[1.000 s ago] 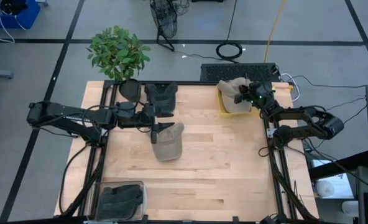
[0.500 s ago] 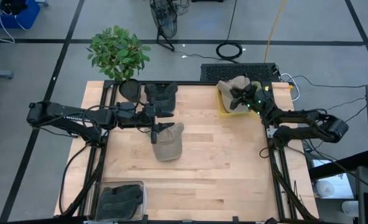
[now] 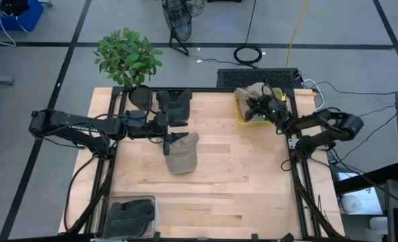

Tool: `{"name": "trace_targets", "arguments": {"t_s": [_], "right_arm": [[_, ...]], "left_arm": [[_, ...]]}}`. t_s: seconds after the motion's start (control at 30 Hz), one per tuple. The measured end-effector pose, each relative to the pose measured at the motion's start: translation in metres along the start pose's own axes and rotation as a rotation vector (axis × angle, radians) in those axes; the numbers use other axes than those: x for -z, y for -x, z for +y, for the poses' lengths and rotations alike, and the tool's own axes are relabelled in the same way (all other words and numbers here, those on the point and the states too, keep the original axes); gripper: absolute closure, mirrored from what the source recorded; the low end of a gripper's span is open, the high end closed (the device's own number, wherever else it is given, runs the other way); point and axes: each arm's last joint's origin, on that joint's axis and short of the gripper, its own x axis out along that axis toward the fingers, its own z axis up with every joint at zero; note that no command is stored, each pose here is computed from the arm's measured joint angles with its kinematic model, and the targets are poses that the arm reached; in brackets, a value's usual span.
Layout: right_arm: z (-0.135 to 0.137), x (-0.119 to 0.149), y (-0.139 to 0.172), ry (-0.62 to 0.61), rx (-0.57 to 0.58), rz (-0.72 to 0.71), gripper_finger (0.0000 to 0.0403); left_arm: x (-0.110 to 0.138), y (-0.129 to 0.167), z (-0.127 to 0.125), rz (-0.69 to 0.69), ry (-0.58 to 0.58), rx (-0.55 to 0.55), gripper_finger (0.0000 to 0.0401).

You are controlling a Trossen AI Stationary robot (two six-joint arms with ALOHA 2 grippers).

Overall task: Pick & Place hat
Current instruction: Put the bottom brown cap into the yellow bin, then put the brown cap into the yellow bin

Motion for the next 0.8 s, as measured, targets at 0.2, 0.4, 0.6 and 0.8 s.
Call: {"name": "trace_targets", "arguments": {"t_s": [0.2,0.4,0.6,0.8], "right_arm": [[0.011,-0.022,0.011,0.008,-0.102,-0.142,0.0332],[0.031,-0.039,0.027,-0.013,-0.227,-0.247,0.0332],[0.071,-0.046,0.030,-0.015,-0.446,-0.242,0.0332],[0.121,-0.041,0.018,0.108,-0.600,-0.055,0.0332]], "left_arm": [[0.000,0.000,0.000,0.001,0.000,0.000,0.0229],[0.001,0.000,0.000,0.007,0.017,0.001,0.0229],[0.001,0.000,0.000,0.008,0.026,0.001,0.0229],[0.003,0.000,-0.001,0.030,0.031,0.004,0.0229]]}}
